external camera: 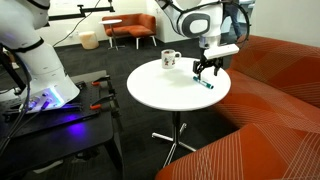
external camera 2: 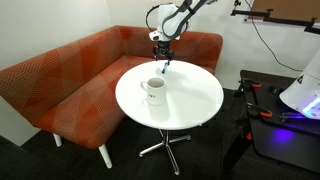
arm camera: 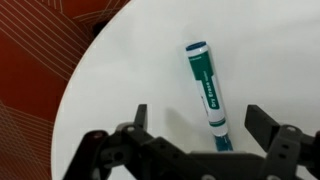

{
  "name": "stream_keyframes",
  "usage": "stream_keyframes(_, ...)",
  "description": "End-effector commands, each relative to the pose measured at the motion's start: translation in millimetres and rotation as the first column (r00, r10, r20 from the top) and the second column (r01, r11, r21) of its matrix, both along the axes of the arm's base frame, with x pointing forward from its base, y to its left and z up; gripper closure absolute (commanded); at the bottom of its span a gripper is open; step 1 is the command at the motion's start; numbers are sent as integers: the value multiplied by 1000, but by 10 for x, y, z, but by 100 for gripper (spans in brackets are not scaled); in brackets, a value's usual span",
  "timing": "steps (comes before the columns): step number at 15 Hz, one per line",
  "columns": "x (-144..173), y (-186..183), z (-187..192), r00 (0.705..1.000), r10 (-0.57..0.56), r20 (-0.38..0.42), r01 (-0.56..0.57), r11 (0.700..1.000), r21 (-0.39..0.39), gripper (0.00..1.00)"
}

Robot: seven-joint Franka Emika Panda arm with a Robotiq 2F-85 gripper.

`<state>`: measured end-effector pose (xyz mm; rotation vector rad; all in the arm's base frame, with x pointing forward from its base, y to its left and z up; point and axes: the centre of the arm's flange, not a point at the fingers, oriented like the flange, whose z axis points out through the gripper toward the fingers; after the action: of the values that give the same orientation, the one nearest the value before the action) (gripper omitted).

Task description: Pick up the pen from the table and put it in the cup

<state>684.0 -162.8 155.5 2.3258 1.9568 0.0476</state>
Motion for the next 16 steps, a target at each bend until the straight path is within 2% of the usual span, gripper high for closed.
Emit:
stream_keyframes(1,146,-76,-102,1000,-22,5,22,1000,7,0)
stream_keyframes(5,157,-144,-201,999,-32,-8,32,999,9,0)
stream_keyframes(6,157,-154,-212,999,-32,-10,32,999,10,10)
stream_keyframes(7,154,-159,-227,999,-31,-10,31,999,11,26)
stream_keyframes(16,106,-135,-56,999,-44,7,44,999,3,95)
